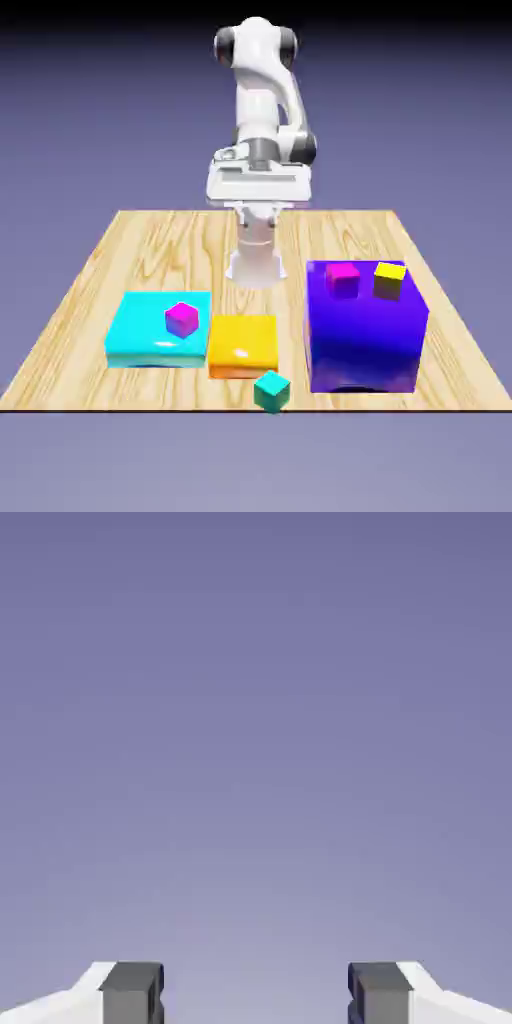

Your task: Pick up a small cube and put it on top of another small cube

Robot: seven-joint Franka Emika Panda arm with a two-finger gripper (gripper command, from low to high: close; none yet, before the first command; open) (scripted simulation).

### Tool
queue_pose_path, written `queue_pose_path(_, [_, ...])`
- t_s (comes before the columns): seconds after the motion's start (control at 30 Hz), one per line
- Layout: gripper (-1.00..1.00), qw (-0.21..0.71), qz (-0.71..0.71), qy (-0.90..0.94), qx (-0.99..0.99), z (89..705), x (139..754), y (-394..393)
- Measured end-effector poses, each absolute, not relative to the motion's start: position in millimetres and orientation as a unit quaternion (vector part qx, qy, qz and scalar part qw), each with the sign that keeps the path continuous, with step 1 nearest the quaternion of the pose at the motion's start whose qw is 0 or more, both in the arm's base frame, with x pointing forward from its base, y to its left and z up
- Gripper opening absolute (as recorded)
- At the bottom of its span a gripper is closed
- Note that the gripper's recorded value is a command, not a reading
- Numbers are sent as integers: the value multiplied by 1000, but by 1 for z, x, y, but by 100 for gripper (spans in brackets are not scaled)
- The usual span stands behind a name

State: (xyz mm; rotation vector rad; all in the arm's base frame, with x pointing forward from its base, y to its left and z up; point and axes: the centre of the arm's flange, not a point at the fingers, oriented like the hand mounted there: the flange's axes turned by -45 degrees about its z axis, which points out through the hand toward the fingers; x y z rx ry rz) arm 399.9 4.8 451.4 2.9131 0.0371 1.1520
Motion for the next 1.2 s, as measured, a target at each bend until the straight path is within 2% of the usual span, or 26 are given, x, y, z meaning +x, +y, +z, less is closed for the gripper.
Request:
queue_pose_path(0.6, [0,-29,46,-226,973,294,526,5])
queue_pose_path(0.9, [0,-47,-121,-344,930,198,557,7])
queue_pose_path(0.97, [0,-48,-128,-349,927,194,558,7])
queue_pose_path(1.07, [0,-48,-128,-349,927,139,551,14])
queue_pose_path(1.1, [-100,-48,-128,-349,927,126,548,16])
queue_pose_path(1.2, [-100,-49,-128,-350,927,144,552,13])
